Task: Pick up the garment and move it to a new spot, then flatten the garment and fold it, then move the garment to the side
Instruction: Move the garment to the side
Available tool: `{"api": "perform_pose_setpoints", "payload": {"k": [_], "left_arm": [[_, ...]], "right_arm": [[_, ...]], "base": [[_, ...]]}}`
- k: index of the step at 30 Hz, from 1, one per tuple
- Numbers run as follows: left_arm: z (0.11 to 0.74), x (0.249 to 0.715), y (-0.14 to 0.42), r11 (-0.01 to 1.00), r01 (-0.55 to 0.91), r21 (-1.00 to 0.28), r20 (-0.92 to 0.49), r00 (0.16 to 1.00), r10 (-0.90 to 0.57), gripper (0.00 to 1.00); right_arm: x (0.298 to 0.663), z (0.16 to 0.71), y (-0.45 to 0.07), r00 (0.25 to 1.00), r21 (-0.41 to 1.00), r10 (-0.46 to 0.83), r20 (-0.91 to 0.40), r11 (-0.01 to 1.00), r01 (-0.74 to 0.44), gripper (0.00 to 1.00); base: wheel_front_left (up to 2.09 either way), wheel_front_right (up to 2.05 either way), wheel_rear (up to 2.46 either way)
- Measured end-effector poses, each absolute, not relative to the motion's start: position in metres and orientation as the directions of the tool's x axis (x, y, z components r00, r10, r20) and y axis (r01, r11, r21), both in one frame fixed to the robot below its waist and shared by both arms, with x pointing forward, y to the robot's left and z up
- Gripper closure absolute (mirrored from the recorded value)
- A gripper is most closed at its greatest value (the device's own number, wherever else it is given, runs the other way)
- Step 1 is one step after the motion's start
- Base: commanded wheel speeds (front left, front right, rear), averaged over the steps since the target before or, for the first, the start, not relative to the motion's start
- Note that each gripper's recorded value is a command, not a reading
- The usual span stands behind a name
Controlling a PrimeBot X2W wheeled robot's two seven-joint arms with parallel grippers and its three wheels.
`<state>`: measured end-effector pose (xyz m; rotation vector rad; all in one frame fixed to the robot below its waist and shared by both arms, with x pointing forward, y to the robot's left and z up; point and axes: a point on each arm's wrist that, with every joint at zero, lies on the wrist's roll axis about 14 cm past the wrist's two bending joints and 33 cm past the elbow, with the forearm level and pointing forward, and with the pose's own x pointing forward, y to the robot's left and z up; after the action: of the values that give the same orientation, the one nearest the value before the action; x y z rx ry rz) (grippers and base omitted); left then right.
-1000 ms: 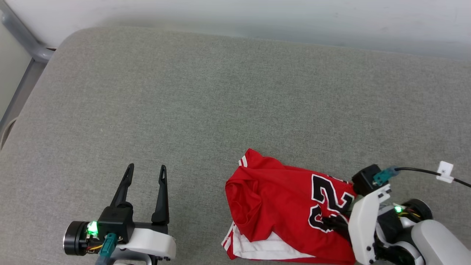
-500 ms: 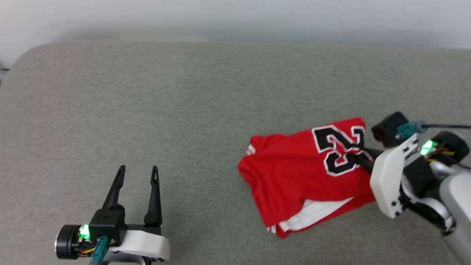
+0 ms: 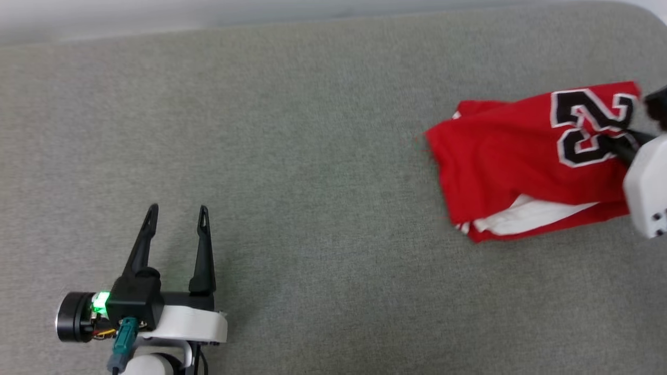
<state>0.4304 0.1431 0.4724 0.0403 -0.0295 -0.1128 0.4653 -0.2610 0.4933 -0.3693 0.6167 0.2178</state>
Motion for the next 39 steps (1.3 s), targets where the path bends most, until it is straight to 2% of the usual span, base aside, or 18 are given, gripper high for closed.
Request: {"api": "perform_pose_setpoints", "payload": {"k": [5, 10, 23, 24, 25, 32, 35, 39], "left_arm": [[0.459, 0.451, 0.133, 0.988, 0.151, 0.043, 0.016, 0.988, -0.152, 0.0], [0.444, 0.466, 0.131, 0.985, 0.169, 0.042, -0.001, 0.986, -0.17, 0.0], [0.417, 0.486, 0.135, 0.985, 0.169, 0.044, -0.029, 0.985, -0.168, 0.0], [0.417, 0.487, 0.136, 0.985, 0.167, 0.046, -0.029, 0.986, -0.165, 0.0], [0.417, 0.487, 0.137, 0.985, 0.165, 0.047, -0.027, 0.986, -0.164, 0.0], [0.434, 0.48, 0.141, 0.989, 0.139, 0.049, -0.002, 0.99, -0.139, 0.0], [0.445, 0.472, 0.144, 0.992, 0.12, 0.048, 0.012, 0.993, -0.121, 0.0], [0.457, 0.457, 0.152, 0.995, 0.089, 0.048, 0.02, 0.996, -0.09, 0.0]], "right_arm": [[0.476, 0.481, -0.321, 0.781, -0.334, -0.071, -0.621, 0.925, -0.182, 1.0], [0.482, 0.465, -0.372, 0.735, -0.401, -0.214, -0.644, 0.912, -0.085, 1.0], [0.489, 0.432, -0.45, 0.614, -0.459, -0.445, -0.652, 0.876, 0.148, 1.0], [0.49, 0.429, -0.45, 0.614, -0.453, -0.447, -0.65, 0.877, 0.159, 0.76], [0.492, 0.428, -0.449, 0.622, -0.446, -0.447, -0.644, 0.879, 0.169, 0.0], [0.496, 0.453, -0.441, 0.711, -0.457, -0.445, -0.544, 0.868, 0.193, 0.0], [0.504, 0.485, -0.428, 0.812, -0.446, -0.402, -0.423, 0.872, 0.2, 0.0], [0.509, 0.517, -0.386, 0.922, -0.378, -0.284, -0.264, 0.91, 0.172, 0.0]], "base": [[0.0, 0.0, 0.0], [0.0, 0.0, 0.0], [0.0, 0.0, 0.0], [0.0, 0.0, 0.0], [0.0, 0.0, 0.0], [0.0, 0.0, 0.0], [0.0, 0.0, 0.0], [0.0, 0.0, 0.0]]}}
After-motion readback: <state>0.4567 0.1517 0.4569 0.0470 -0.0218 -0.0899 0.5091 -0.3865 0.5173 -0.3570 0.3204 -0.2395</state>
